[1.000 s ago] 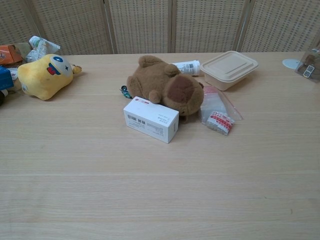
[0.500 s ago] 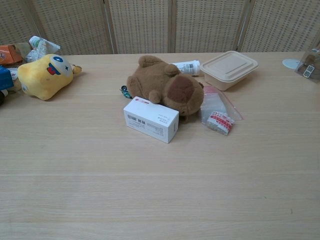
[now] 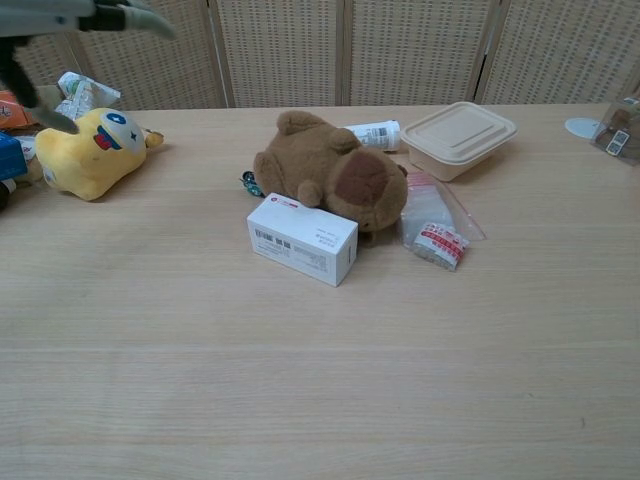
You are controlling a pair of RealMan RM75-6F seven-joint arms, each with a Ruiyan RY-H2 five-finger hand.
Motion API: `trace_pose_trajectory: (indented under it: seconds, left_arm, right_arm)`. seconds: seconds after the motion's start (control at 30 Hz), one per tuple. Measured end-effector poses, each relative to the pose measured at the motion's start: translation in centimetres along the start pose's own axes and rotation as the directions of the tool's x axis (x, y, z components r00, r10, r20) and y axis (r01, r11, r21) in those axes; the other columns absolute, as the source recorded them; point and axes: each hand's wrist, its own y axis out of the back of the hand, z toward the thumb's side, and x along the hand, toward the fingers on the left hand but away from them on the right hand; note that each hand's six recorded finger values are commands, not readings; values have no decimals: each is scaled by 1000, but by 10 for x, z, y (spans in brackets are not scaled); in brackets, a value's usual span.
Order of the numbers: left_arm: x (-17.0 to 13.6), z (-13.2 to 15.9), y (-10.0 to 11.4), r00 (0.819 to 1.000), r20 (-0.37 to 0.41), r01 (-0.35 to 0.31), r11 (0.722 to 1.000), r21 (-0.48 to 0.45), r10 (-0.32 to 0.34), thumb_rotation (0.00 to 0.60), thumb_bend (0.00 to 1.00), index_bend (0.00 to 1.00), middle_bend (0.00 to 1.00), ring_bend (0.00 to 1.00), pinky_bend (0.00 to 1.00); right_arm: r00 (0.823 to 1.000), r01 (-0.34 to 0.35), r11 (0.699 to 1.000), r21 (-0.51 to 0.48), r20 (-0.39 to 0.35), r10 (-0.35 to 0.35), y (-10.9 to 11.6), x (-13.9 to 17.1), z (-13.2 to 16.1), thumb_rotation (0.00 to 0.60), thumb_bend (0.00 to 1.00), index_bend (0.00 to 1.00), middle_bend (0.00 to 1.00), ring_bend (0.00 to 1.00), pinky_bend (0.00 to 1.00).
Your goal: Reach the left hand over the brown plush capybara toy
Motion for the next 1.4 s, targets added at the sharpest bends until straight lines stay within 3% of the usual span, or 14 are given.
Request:
trace_pose_trajectory:
  seconds: [0.27,0.57,0.93,1.03,1.1,1.2,1.3,1.4]
  left_arm:
    - [90,39,-10,998,54,7,999,53,-10,600,0,0,0,0,0]
    - [161,87,-27,997,70,41,998,40,-44,600,0,0,0,0,0]
    - [202,120,-40,994,54,96,995,-33,-94,600,0,0,0,0,3]
    - [207,127,-44,992,49,118,991,-64,-115,600,0,42,10,15,169]
    - [209,134,-45,993,45,113,990,-84,-109,600,25,293,249,249,471]
    - [211,138,-42,996,34,87,991,-98,-84,600,128,721,737,700,766]
    - [212,140,-35,999,21,46,994,-103,-44,600,178,821,941,879,897]
    - [212,141,-27,1000,13,4,995,-97,-3,600,200,821,974,901,913]
  right_arm:
    - [999,-1,1000,-2,42,1,0,-4,-12,600,0,0,0,0,0]
    - [996,15,1000,-10,86,-14,6,-10,-26,600,0,0,0,0,1]
    - [995,24,1000,-11,101,-23,9,-10,-32,600,0,0,0,0,0]
    - [995,28,1000,-12,100,-27,10,-10,-32,600,0,0,0,0,0]
    - [995,31,999,-13,100,-30,11,-10,-32,600,0,0,0,0,0]
    - [995,38,999,-16,98,-36,12,-10,-32,600,0,0,0,0,0]
    - [995,41,999,-18,96,-39,13,-10,-32,600,0,0,0,0,1]
    - [995,39,999,-19,94,-37,13,-9,-31,600,0,0,0,0,1]
